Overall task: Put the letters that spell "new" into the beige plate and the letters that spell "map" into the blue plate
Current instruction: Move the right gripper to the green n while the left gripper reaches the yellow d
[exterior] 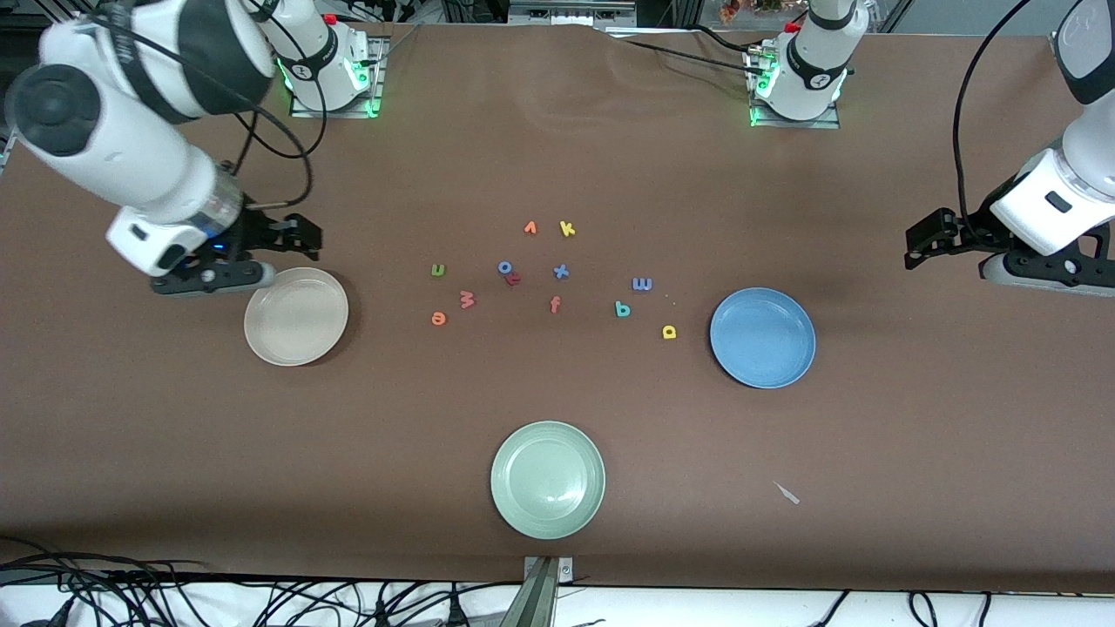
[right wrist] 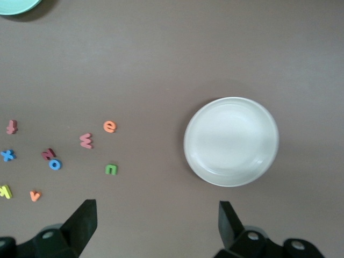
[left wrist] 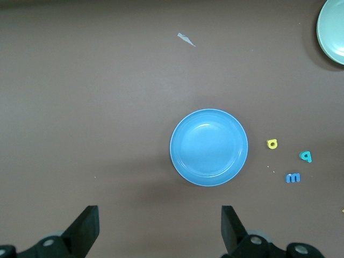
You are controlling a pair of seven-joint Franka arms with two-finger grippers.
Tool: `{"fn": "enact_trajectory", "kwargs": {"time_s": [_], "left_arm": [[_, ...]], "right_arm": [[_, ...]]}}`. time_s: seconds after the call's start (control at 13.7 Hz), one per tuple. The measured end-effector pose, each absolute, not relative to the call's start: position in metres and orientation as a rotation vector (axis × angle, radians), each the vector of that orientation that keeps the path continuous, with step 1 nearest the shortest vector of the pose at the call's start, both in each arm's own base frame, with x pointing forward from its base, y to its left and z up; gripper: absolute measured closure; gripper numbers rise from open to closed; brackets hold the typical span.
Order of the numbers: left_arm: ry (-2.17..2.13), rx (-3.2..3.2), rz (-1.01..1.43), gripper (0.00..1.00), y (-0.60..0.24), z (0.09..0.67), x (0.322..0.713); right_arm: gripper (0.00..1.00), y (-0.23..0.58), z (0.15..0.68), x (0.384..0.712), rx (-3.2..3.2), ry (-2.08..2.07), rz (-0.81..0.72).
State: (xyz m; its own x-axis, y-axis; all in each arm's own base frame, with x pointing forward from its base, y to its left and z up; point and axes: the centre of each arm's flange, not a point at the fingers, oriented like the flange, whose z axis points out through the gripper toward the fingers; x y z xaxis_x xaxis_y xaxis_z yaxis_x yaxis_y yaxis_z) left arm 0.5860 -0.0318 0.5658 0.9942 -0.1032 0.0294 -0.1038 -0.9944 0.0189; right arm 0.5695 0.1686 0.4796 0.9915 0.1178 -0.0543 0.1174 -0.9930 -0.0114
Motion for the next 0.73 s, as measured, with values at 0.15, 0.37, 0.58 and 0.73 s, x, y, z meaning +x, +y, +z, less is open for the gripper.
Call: {"fn": "enact_trajectory", "kwargs": {"time_s": [0.15, 0.37, 0.58, 0.73], "left_arm": [[-0.176, 3.115, 0.038, 0.00, -0.037, 0.564, 0.586], [-0.205, 3.112, 0.026, 0.00, -0.049, 0.560, 0.587], [-0.249, 3.104, -0.001, 0.00, -0.071, 0.550, 0.588], [-0.242, 3.099, -0.040, 0.00, -0.096, 0.537, 0.589]], "right_arm": [[0.00, 0.194, 0.450, 0.557, -3.124, -0.164, 0.082], [0.00, 0.225, 0.404, 0.534, -3.118, -0.115, 0.059], [0.00, 0.262, 0.349, 0.496, -3.135, -0.079, 0.009], [0.00, 0.279, 0.320, 0.474, -3.165, -0.050, -0.019]]}}
